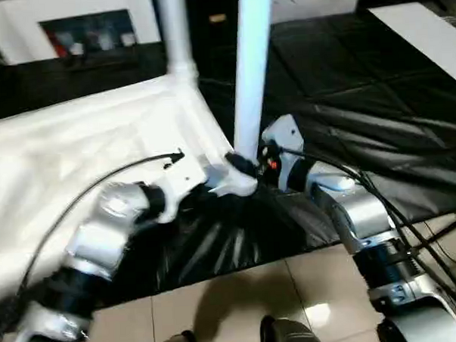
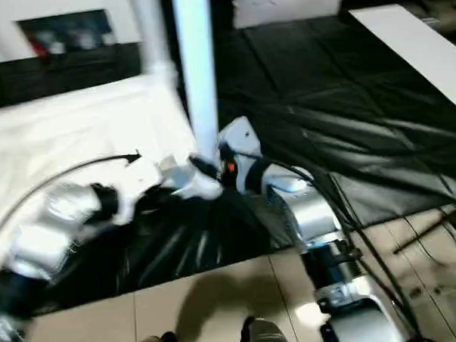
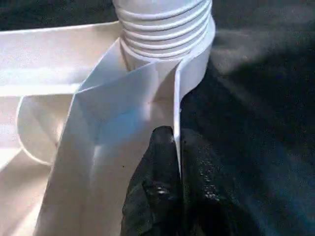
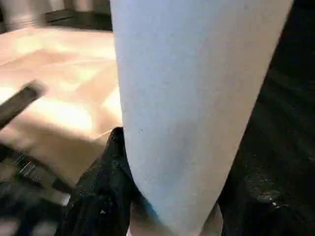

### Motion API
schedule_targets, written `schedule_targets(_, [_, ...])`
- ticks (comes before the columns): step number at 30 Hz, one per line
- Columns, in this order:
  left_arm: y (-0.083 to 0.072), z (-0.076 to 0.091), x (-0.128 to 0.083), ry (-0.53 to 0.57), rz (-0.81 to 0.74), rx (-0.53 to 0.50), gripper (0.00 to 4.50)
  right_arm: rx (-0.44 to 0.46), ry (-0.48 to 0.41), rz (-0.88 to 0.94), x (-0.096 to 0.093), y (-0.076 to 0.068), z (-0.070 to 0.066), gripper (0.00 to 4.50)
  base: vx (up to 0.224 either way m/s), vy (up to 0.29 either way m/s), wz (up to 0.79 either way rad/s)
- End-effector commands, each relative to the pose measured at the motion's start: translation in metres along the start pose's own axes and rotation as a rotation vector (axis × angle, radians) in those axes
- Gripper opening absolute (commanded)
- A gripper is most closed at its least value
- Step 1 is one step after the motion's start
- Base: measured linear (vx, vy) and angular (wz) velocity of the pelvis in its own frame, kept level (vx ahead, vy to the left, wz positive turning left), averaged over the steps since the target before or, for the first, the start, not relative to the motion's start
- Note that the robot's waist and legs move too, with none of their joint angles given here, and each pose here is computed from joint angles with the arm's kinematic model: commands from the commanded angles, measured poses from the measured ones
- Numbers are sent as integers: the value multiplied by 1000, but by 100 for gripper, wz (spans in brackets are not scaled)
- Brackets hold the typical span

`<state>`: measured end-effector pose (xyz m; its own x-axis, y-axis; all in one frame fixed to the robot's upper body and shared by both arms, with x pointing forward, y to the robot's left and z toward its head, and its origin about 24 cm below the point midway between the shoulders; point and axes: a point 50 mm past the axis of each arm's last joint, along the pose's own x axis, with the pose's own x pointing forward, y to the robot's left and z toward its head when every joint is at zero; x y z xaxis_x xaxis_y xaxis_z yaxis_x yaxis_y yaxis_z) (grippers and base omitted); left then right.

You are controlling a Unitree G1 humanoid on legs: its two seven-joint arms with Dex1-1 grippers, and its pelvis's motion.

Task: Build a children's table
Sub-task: Insert table leg to table base

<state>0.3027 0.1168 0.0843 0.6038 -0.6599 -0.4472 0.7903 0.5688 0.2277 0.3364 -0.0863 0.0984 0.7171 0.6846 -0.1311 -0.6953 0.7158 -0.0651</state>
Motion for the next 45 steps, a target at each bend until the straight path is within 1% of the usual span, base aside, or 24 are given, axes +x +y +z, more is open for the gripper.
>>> schedule_targets(1, [-6, 17, 3, -58, 78, -21, 0, 150, 344, -107, -12, 1, -77, 190, 0, 0, 0])
schedule_targets(2, [-10, 23, 8, -71, 86, -35, 0, 147, 335, -103, -7, 4, -74, 190, 0, 0, 0])
schedule_targets(5, [-10, 24, 10, -59, 98, -27, 0, 147, 324, -96, -4, 7, -72, 190, 0, 0, 0])
schedule_targets(9, [0, 19, 4, -3, 146, 3, 0, 151, 325, -105, -4, 8, -73, 190, 0, 0, 0])
schedule_targets(13, [0, 18, 1, 11, 161, -9, 0, 148, 321, -86, -3, 11, -74, 190, 0, 0, 0])
schedule_targets(16, [-1, 14, 0, 51, 153, 23, 0, 146, 304, -74, 0, 12, -74, 190, 0, 0, 0])
schedule_targets(17, [-1, 13, 0, 60, 149, 27, 0, 151, 298, -78, 0, 11, -73, 225, 0, 0, 0])
schedule_targets(18, [0, 12, 0, 51, 158, 1, 0, 168, 289, -79, 1, 10, -72, 225, 0, 0, 0])
schedule_targets(19, [0, 12, 0, 50, 159, -4, 0, 170, 286, -81, 1, 10, -72, 246, 0, 0, 0])
schedule_targets(20, [1, 12, 0, 44, 163, -23, 0, 175, 277, -87, 1, 9, -71, 246, 0, 0, 0])
schedule_targets(21, [1, 12, 0, 43, 163, -25, 0, 176, 276, -88, 2, 8, -71, 262, 0, 0, 0])
schedule_targets(24, [4, 14, 0, 22, 152, -16, 0, 163, 266, -85, 2, 7, -69, 287, 0, 0, 0])
schedule_targets(25, [4, 15, 0, 18, 149, -16, 0, 161, 264, -84, 2, 6, -69, 287, 0, 0, 0])
schedule_targets(26, [5, 15, 0, -6, 128, -25, 0, 152, 248, -76, 0, 5, -69, 306, 0, 0, 0])
schedule_targets(29, [5, 14, 1, -34, 99, -40, 0, 137, 220, -51, -4, 3, -67, 319, 0, 0, 0])
schedule_targets(30, [5, 13, 1, -40, 87, -35, 0, 127, 208, -38, -5, 3, -66, 343, 0, 0, 0])
schedule_targets(31, [6, 12, 1, -41, 82, -34, 0, 121, 200, -24, -7, 3, -66, 343, 0, 0, 0])
schedule_targets(32, [7, 12, 1, -43, 79, -35, 0, 118, 194, -18, -9, 3, -65, 358, 0, 0, 0])
schedule_targets(34, [8, 11, 1, -48, 70, -36, 0, 108, 177, -6, -12, 2, -64, 364, 0, 0, 0])
schedule_targets(35, [10, 9, 0, -47, 56, -3, 0, 85, 154, 7, -18, -1, -62, 374, 0, 0, 0])
schedule_targets(37, [10, 5, 0, -40, 39, 9, 0, 73, 135, 20, -23, -3, -61, 374, 0, 0, 0])
schedule_targets(38, [12, 2, -2, -40, 22, 11, 0, 68, 119, 28, -29, -7, -59, 390, 0, 0, 0])
schedule_targets(40, [13, 0, -2, -36, 12, 18, 0, 64, 106, 39, -32, -8, -58, 409, 0, 0, 0])
schedule_targets(45, [15, -8, -6, -21, -81, 89, 0, 33, 58, 65, -55, -19, -51, 448, 0, 0, 0])
